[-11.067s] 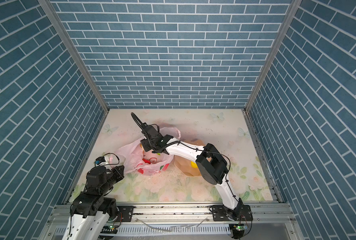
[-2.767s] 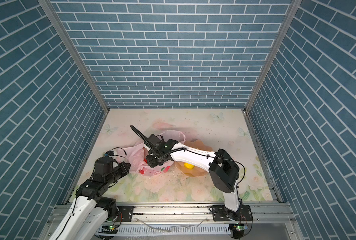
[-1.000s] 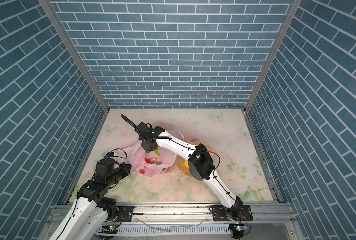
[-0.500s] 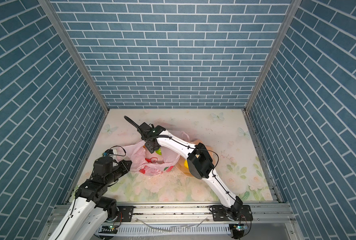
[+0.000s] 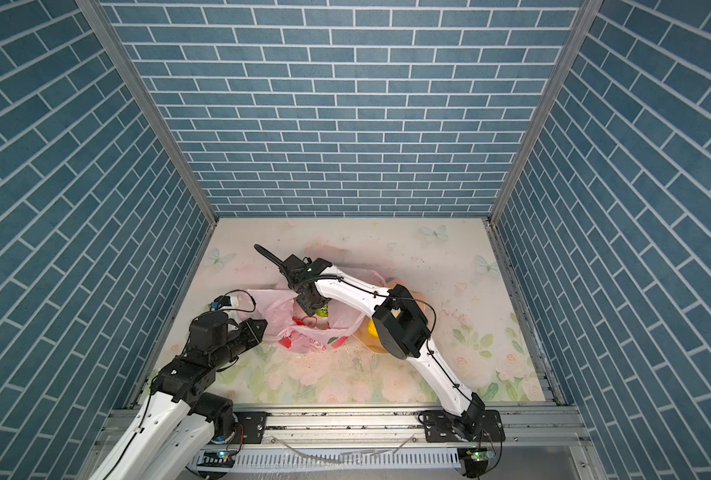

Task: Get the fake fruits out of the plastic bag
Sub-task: 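Push the right gripper deeper into the bag while the left gripper pulls the handle closer, then close the right gripper on the green fake fruit inside the bag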

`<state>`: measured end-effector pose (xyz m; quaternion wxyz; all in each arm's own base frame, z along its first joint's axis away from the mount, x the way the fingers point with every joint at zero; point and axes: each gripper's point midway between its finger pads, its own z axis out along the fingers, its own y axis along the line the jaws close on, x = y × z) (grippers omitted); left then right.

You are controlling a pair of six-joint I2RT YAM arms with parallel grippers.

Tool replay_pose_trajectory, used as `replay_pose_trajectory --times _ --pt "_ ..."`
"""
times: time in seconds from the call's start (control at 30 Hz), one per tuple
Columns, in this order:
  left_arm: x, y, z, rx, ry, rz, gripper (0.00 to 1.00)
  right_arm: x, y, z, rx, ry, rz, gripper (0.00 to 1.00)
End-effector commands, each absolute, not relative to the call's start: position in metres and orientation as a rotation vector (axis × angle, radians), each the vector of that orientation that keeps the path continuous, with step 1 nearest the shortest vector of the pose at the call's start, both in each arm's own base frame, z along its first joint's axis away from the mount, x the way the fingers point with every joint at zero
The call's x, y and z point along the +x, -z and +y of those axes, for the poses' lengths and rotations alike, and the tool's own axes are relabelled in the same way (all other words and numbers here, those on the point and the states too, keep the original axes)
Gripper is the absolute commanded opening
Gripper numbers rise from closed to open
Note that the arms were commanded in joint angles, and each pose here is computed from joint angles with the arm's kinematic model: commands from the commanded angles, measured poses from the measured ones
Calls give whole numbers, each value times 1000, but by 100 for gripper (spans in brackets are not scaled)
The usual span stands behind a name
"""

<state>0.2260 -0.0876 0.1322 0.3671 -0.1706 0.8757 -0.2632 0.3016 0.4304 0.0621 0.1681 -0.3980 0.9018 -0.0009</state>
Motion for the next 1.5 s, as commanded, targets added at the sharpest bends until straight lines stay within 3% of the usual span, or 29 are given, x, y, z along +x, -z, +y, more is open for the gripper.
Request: replay_pose_trajectory --times 0.0,0.6,0.8,1.13,1.47 --pt "230 -135 -88 -398 639 2241 15 296 -78 424 -1074 -33 2578 72" --pt "230 -124 -92 -368 582 2262 15 273 -63 416 -1018 -120 2643 76" --pt "229 -123 -93 -364 573 2265 15 272 -61 417 -1019 -133 2642 68" --pt "229 -122 -93 -362 565 2266 15 278 -87 429 -1006 -203 2579 47" --pt "231 -123 -93 -362 565 2260 15 287 -106 450 -982 -306 2524 44"
